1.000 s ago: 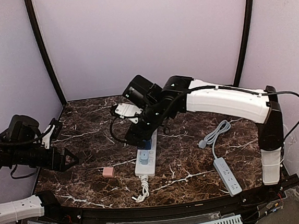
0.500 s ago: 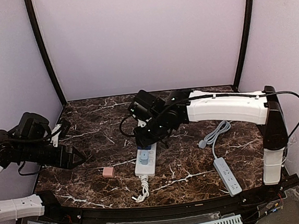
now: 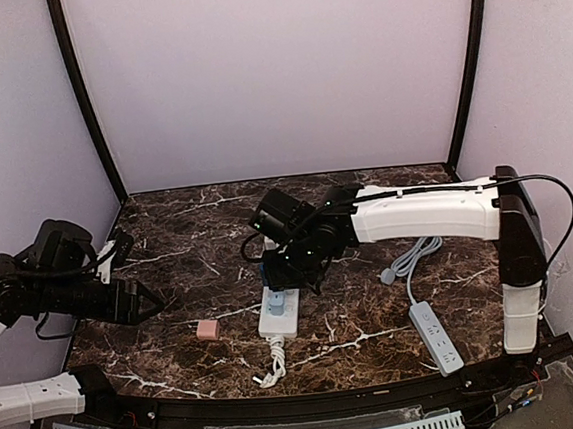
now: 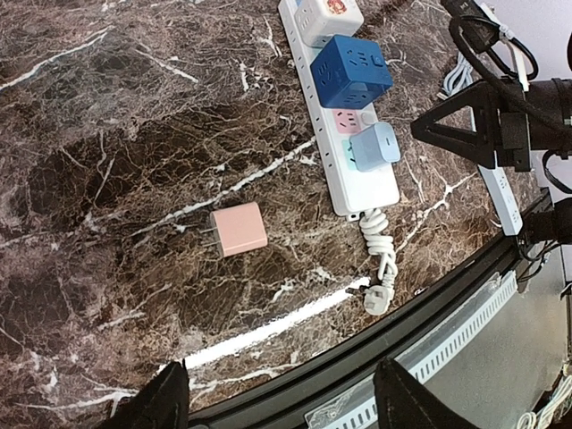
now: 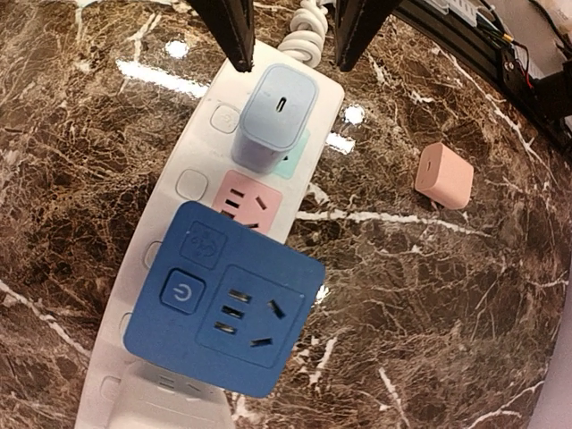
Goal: Insert the plug
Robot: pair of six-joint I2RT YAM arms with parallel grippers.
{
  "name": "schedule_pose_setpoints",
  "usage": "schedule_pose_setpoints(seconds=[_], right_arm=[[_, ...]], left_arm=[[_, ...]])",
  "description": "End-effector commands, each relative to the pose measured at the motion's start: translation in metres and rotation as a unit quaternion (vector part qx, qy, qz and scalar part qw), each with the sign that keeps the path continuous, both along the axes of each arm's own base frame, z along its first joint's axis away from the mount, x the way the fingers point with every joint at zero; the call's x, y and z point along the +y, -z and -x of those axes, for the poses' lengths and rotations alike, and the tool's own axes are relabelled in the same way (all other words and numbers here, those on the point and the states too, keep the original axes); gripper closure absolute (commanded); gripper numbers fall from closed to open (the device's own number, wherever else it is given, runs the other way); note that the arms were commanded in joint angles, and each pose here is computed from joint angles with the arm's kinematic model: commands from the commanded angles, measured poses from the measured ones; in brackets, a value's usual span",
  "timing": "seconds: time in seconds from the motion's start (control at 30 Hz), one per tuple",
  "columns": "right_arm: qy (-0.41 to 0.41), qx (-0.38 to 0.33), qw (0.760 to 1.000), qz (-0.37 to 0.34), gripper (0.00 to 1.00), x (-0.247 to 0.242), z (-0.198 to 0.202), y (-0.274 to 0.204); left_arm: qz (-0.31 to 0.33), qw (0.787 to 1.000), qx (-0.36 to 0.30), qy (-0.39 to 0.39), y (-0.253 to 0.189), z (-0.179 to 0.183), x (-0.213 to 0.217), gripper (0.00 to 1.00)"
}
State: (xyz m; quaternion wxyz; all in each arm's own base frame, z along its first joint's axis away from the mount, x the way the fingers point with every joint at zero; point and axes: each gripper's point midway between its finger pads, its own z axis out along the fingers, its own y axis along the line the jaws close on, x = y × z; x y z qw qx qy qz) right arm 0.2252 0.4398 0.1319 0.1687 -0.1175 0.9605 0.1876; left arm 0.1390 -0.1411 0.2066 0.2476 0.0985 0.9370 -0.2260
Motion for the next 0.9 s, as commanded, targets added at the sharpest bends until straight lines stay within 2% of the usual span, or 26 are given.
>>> schedule_pose_setpoints(seconds=[0.0,0.2,0.63,0.87], right_arm=[[0.028,0.022,0.999,-0.006,0.70,-0.003,-0.009,0.016],[0.027,0.035,0.999,-0.015,0.73,0.001,-0.014,0.030],[0.025,0.070,0.997,-0.017,0.84,0.003,-0.007,0.049],[0.017,0.087,0.996,-0.021,0.85,0.003,0.002,0.054]], left_arm=[[0.007,1.000,0.013,-0.004,0.008,0.002,-0.002,0.30],[0.006,1.000,0.014,0.000,0.010,0.001,-0.004,0.34],[0.001,1.000,0.020,0.007,0.015,0.003,-0.004,0.35],[0.000,1.000,0.022,0.012,0.017,0.002,-0.006,0.35]])
